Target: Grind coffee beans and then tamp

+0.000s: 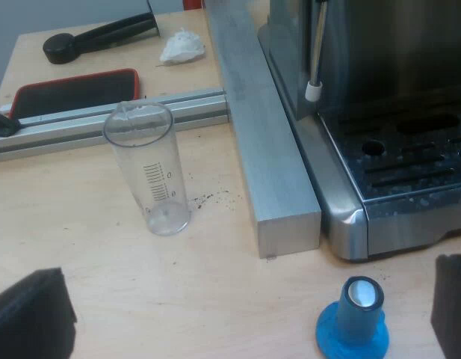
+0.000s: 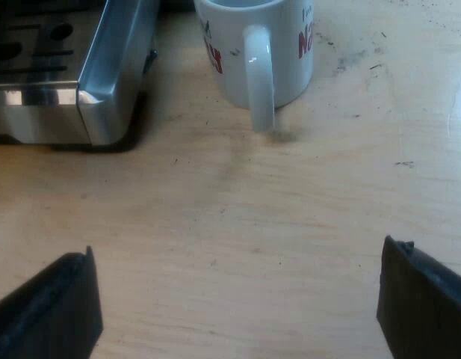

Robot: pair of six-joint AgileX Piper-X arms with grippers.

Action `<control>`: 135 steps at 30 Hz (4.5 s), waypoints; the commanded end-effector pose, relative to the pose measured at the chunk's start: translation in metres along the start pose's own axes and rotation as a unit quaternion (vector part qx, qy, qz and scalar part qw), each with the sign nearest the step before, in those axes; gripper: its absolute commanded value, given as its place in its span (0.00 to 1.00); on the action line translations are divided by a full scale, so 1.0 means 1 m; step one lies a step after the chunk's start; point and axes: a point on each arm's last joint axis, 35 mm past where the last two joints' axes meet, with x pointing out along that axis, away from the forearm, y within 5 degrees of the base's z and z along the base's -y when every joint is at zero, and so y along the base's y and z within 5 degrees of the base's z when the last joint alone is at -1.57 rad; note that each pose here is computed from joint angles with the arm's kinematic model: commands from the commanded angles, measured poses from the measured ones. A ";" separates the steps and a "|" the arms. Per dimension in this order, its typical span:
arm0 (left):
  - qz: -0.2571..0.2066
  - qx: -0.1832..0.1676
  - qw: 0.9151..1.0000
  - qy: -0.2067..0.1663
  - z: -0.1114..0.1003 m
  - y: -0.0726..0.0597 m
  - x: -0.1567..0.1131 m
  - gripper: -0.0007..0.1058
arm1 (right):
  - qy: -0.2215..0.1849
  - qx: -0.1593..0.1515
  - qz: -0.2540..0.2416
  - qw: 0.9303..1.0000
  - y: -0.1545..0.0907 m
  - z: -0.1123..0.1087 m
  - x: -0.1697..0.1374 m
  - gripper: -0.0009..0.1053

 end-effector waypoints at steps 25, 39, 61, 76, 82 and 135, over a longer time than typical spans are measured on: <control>-0.170 0.022 0.985 -0.008 0.016 -0.014 -0.017 0.72 | -0.015 -0.042 0.078 0.996 -0.002 0.055 -0.026 0.73; -0.362 0.086 0.925 0.083 0.040 -0.047 0.015 0.72 | 0.013 -0.140 0.265 0.954 0.019 0.086 -0.009 0.73; -0.485 0.122 0.861 0.094 0.007 -0.085 0.078 0.72 | -0.056 -0.245 0.245 0.936 0.091 0.084 0.032 0.73; -0.496 0.122 0.854 0.095 -0.029 -0.080 0.095 0.72 | -0.112 -0.185 0.142 0.966 0.134 0.046 0.048 0.48; -0.496 0.122 0.854 0.096 -0.030 -0.080 0.096 0.72 | -0.112 -0.145 0.111 0.977 0.155 0.044 0.065 0.20; -0.496 0.122 0.854 0.097 -0.031 -0.080 0.096 0.72 | -0.188 -0.042 -0.053 0.980 0.192 0.048 0.134 0.01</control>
